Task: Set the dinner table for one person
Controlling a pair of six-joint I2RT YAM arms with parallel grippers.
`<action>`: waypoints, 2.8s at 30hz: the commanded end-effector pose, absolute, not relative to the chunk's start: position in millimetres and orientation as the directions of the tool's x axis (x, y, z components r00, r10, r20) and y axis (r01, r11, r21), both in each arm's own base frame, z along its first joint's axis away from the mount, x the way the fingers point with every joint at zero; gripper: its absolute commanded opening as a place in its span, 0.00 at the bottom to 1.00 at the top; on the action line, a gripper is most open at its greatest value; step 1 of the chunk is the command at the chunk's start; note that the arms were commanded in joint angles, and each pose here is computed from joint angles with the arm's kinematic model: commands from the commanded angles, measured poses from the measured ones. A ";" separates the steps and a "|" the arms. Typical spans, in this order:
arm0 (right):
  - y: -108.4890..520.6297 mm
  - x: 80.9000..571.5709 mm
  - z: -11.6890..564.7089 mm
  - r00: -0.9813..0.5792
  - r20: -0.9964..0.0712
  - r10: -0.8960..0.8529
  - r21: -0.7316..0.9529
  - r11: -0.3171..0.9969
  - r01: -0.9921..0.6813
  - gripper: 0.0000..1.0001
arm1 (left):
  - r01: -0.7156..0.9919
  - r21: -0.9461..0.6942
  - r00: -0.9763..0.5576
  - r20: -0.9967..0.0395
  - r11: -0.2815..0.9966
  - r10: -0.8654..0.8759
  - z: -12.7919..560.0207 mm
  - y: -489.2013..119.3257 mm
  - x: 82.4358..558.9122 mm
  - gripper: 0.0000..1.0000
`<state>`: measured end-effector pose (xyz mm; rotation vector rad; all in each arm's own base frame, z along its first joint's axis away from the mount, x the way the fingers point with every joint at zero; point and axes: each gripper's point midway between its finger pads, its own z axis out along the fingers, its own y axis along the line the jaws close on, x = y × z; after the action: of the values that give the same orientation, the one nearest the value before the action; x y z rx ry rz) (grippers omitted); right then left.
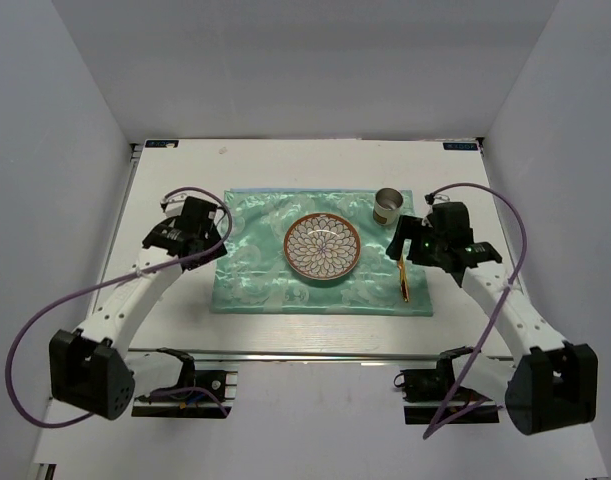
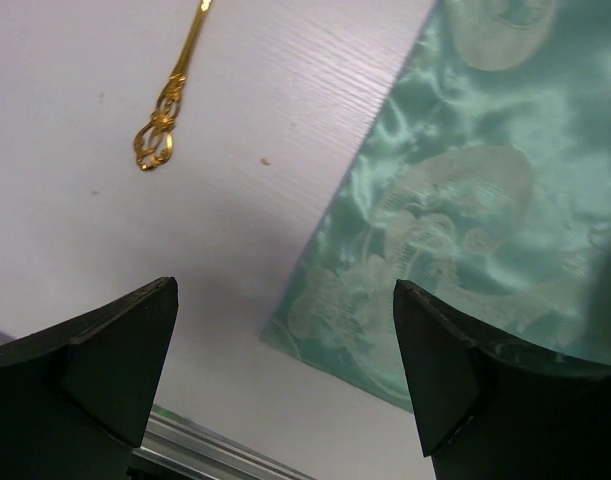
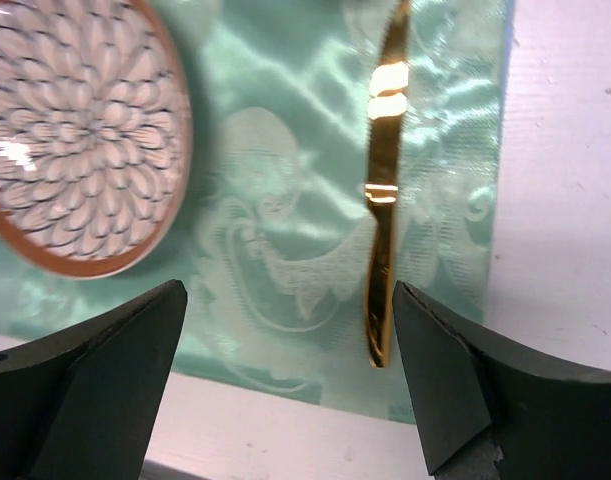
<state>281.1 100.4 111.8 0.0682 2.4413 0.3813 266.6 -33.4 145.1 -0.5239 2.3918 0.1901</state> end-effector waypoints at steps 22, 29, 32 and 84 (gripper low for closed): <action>177.3 214.8 176.2 -0.699 -0.713 0.052 0.545 0.668 -0.507 0.89 | -0.622 0.152 -0.775 -0.254 0.768 -0.578 1.6 75.8 344.6 0.98; 179.3 217.6 198.5 -0.665 -0.744 0.063 0.535 0.652 -0.537 0.89 | -0.619 0.127 -0.782 -0.190 0.775 -0.593 -22.0 65.7 321.5 0.36; 180.2 216.8 208.3 -0.651 -0.756 0.068 0.531 0.645 -0.550 0.89 | -0.611 0.149 -0.791 -0.161 0.778 -0.590 -26.7 66.2 318.1 0.00; 151.3 163.1 212.8 -0.613 -0.785 0.087 0.484 0.704 -0.520 0.89 | -0.003 -0.156 -0.968 -0.247 0.988 -0.042 40.9 -105.8 323.9 0.00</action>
<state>164.2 153.2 204.0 -0.2970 2.0935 0.9289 319.1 -108.5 32.6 -0.0563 2.8962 -0.2692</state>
